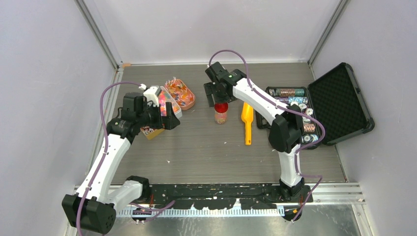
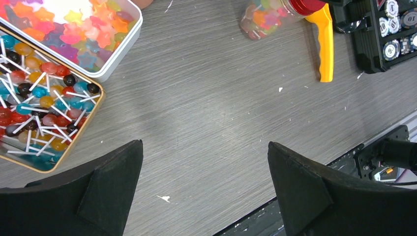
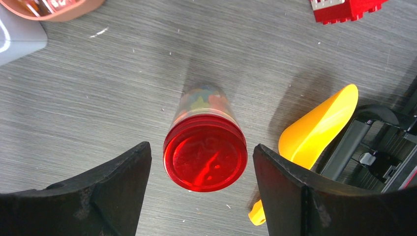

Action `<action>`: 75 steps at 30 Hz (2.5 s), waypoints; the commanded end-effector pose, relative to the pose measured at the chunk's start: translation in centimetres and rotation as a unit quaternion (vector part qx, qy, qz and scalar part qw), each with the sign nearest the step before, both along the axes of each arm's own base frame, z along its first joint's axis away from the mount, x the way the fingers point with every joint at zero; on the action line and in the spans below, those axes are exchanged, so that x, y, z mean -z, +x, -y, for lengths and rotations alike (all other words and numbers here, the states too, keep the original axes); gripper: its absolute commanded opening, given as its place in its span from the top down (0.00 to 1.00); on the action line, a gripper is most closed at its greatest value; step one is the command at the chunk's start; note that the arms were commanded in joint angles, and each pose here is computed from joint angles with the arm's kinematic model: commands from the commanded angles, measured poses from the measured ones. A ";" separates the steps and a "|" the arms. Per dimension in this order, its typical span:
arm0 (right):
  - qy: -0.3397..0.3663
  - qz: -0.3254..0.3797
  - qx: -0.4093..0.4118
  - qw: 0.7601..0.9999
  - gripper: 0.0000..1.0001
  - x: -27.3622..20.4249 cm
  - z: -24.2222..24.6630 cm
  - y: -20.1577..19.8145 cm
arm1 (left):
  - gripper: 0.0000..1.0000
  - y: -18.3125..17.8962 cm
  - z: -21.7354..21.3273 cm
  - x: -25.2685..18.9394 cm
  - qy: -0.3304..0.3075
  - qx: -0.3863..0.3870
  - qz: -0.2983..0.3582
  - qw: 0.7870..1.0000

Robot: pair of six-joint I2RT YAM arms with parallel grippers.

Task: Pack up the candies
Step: Close the bottle lid on the packing bottle.

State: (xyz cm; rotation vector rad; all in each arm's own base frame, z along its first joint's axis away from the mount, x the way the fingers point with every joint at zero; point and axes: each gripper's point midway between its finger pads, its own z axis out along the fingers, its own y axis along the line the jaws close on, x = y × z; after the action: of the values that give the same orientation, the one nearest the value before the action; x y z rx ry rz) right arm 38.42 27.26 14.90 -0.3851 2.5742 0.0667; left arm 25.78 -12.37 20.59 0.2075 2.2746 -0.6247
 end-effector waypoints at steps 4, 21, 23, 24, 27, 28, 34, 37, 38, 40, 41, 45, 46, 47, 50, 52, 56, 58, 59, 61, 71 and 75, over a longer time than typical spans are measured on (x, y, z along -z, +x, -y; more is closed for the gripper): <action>0.035 0.050 0.014 0.998 0.19 -4.7 0.2 1.2 | 0.00 0.8 -1.8 0.5 0.035 -0.047 0.001 0.998; 0.247 0.082 0.050 0.964 0.48 -7.3 3.2 1.6 | 0.34 5.4 8.2 -5.0 -0.201 0.047 -0.032 0.978; 0.270 0.071 0.043 0.959 0.50 -7.0 3.1 1.9 | 0.37 6.7 9.8 -4.7 -0.202 0.055 -0.034 0.977; 0.280 0.064 0.036 0.957 0.51 -6.8 2.8 2.0 | 0.38 7.4 10.7 -4.9 -0.205 0.063 -0.028 0.976; 0.292 0.036 0.019 0.956 0.53 -5.8 2.1 2.0 | 0.42 9.2 13.5 -4.3 -0.213 0.084 -0.021 0.973; 0.291 0.030 0.015 0.956 0.54 -5.4 2.0 2.0 | 0.43 9.8 14.4 -4.1 -0.215 0.089 -0.023 0.972; 0.271 -0.002 0.018 0.962 0.56 -2.7 2.2 2.7 | 0.50 12.7 16.9 0.2 -0.213 0.089 -0.050 0.972; 0.261 -0.015 0.014 0.965 0.57 -1.9 2.3 2.6 | 0.51 13.6 17.8 1.3 -0.227 0.096 -0.051 0.968; 0.259 -0.016 0.014 0.966 0.58 -1.8 2.3 2.6 | 0.51 13.8 18.1 1.7 -0.233 0.101 -0.054 0.966; 0.260 -0.017 0.014 0.965 0.59 -1.6 2.4 2.6 | 0.52 14.1 18.5 2.4 -0.239 0.106 -0.064 0.963; 0.259 -0.018 0.014 0.966 0.59 -1.4 2.4 2.6 | 0.52 14.4 18.6 2.9 -0.238 0.106 -0.069 0.963; 0.255 -0.028 0.013 0.966 0.61 -0.5 2.4 2.5 | 0.54 14.7 18.8 4.1 -0.236 0.105 -0.080 0.963; 0.254 -0.030 0.013 0.967 0.61 -0.3 2.5 2.3 | 0.55 14.7 18.8 4.4 -0.235 0.105 -0.083 0.963; 0.254 -0.030 0.013 0.967 0.61 -0.1 2.5 2.2 | 0.56 14.6 18.8 4.7 -0.233 0.105 -0.086 0.963; 0.258 -0.027 0.013 0.966 0.61 -0.2 2.5 2.2 | 0.56 14.2 18.6 5.6 -0.229 0.103 -0.093 0.963; 0.261 -0.024 0.012 0.965 0.59 -0.6 2.5 2.3 | 0.54 14.0 18.6 5.8 -0.229 0.103 -0.097 0.963; 0.266 -0.011 0.020 0.964 0.55 -1.9 2.9 2.4 | 0.47 13.8 18.7 5.6 -0.234 0.110 -0.100 0.961; 0.273 -0.004 0.024 0.962 0.54 -2.6 3.1 2.3 | 0.46 13.6 18.8 5.3 -0.237 0.115 -0.101 0.959; 0.275 -0.002 0.024 0.961 0.54 -2.8 3.1 2.2 | 0.45 13.6 18.9 5.1 -0.238 0.117 -0.100 0.959; 0.281 -0.003 0.020 0.960 0.53 -3.2 3.0 1.9 | 0.45 13.5 18.9 5.1 -0.238 0.118 -0.102 0.959; 0.293 -0.024 0.024 0.955 0.59 -1.3 3.3 -0.3 | 0.45 12.2 19.3 6.7 -0.201 0.133 -0.104 0.965; 0.297 -0.044 0.025 0.953 0.63 0.6 3.1 -1.0 | 0.47 11.7 19.3 8.2 -0.184 0.131 -0.107 0.968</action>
State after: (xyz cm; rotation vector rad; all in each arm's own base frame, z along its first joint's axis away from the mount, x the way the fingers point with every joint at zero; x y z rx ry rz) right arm 37.52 23.64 13.69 -0.0804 2.5338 0.7742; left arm 37.96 -31.50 13.15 0.2087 2.3084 -1.2930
